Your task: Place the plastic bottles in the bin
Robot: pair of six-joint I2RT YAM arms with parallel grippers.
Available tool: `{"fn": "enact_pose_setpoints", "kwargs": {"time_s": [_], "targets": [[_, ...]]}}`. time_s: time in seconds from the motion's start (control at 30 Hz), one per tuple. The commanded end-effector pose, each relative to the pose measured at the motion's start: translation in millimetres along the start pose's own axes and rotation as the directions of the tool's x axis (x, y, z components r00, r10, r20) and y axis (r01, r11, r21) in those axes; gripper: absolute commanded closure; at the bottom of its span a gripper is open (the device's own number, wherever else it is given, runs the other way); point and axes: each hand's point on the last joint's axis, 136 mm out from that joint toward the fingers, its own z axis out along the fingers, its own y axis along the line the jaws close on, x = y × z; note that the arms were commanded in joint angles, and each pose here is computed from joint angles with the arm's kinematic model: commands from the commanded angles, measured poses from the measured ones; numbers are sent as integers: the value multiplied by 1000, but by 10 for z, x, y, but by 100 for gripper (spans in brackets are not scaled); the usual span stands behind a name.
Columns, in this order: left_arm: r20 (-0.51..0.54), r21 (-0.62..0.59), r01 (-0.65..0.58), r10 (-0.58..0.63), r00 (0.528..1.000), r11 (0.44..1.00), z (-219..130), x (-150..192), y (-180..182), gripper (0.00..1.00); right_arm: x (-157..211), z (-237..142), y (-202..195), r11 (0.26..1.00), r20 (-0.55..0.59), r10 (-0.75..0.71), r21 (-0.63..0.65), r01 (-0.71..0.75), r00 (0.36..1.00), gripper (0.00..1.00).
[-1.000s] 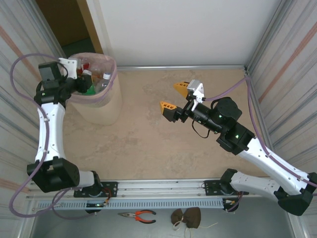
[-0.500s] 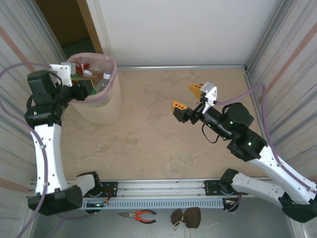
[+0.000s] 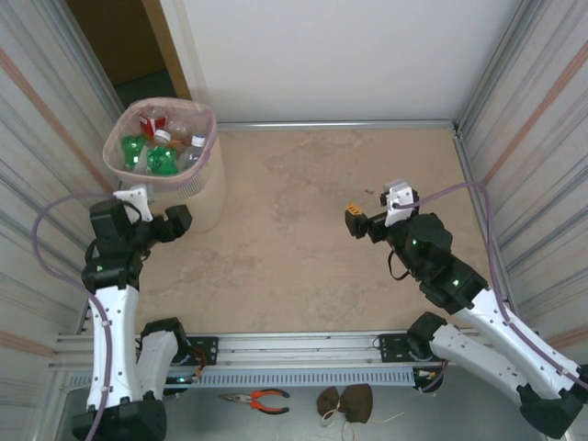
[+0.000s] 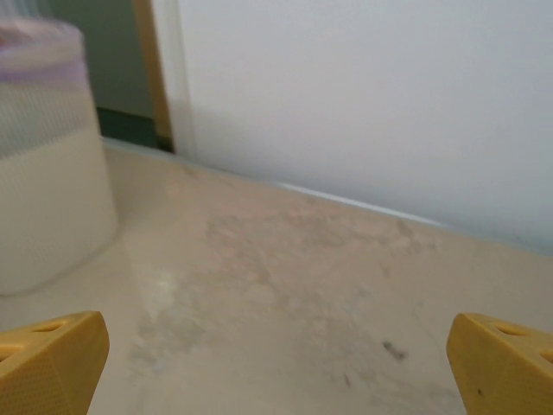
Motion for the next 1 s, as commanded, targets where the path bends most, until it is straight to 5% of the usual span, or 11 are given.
{"fn": "enact_pose_setpoints", "kwargs": {"time_s": [0.0, 0.1, 0.53, 0.63, 0.8, 0.97], "targets": [[60, -34, 94, -91, 994, 995, 133, 38, 163, 13, 177, -6, -295, 988, 17, -37, 151, 35, 999, 1], [61, -99, 123, -117, 991, 987, 290, 176, 372, 1, 482, 33, -513, 965, 4, -56, 258, 53, 998, 1], [131, -201, 38, -11, 991, 979, 978, 217, 883, 3, 1484, 138, -1341, 868, -51, 135, 488, -93, 990, 1], [118, -177, -32, 54, 992, 984, 1147, 160, 838, 5, 1619, 163, -1478, 856, -57, 167, 503, -116, 984, 1], [247, -153, -158, 192, 950, 976, 1248, 8, 750, 3, 1702, 239, -1660, 850, -59, 209, 504, -151, 976, 1], [229, -137, -201, 228, 946, 970, 1416, 35, 780, 3, 1781, 463, -1772, 866, -81, 227, 473, -163, 970, 1]]}}
